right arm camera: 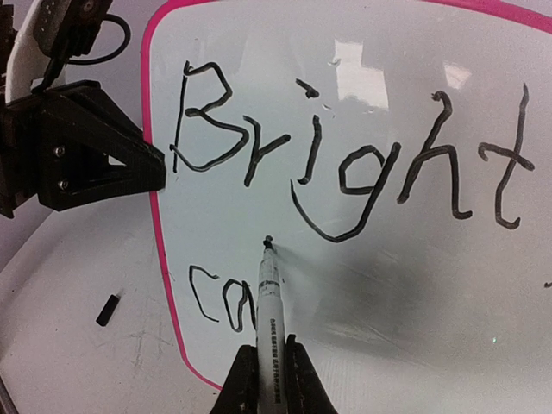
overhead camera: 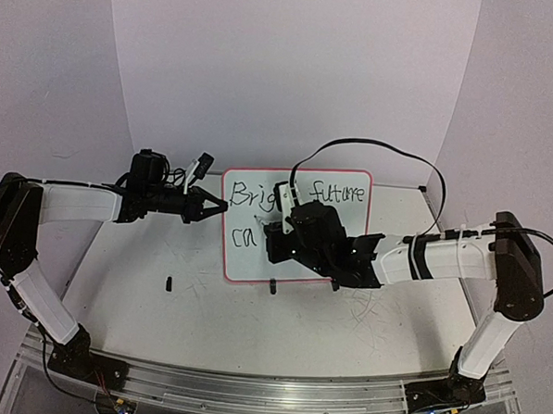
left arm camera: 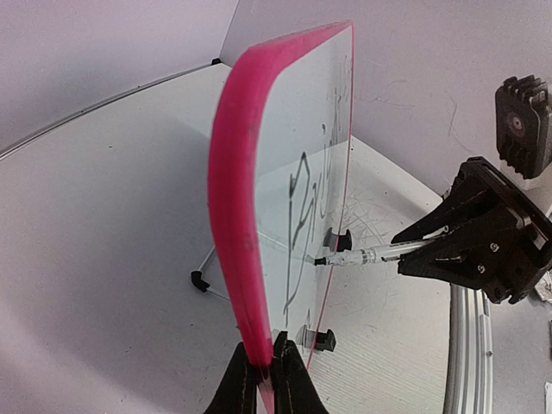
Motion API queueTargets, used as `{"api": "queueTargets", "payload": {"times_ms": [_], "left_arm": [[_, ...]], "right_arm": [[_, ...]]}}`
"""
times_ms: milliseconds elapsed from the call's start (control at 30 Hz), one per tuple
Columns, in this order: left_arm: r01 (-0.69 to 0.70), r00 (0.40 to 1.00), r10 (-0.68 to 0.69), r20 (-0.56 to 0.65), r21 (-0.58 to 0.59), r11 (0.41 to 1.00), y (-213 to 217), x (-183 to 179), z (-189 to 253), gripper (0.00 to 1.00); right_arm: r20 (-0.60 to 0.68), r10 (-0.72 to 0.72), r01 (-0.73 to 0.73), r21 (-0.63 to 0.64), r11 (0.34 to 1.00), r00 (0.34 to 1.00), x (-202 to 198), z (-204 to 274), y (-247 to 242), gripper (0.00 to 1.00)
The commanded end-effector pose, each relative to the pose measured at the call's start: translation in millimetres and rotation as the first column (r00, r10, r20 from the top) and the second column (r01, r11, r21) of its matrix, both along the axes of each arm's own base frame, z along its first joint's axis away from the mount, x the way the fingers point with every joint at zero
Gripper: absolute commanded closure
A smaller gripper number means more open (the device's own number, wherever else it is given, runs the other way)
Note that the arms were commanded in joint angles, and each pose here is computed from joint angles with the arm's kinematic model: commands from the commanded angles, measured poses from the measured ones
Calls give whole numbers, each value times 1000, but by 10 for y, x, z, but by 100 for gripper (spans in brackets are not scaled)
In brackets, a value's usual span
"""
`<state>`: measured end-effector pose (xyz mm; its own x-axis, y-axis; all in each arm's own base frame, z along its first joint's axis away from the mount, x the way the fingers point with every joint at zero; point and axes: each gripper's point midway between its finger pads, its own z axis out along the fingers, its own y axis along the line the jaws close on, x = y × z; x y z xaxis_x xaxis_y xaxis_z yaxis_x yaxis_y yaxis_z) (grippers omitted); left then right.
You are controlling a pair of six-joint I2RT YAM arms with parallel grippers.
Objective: Write a sentence on the whiteboard
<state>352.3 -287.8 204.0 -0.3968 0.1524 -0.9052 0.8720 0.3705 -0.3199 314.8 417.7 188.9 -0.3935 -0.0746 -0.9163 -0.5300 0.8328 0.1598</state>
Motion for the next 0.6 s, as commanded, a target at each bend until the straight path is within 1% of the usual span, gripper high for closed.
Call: {"api": "queueTargets", "payload": {"times_ms": [0, 567], "left_arm": [[-23, 984, 27, 176, -27, 999, 32, 93, 405, 100], [-20, 984, 24, 176, -28, 999, 27, 89, 405, 100]], "right_arm": [[-29, -23, 22, -25, 999, 999, 6, -136, -72, 100], [-125, -1, -6, -54, 999, 992, -250, -508, -135, 100]]}}
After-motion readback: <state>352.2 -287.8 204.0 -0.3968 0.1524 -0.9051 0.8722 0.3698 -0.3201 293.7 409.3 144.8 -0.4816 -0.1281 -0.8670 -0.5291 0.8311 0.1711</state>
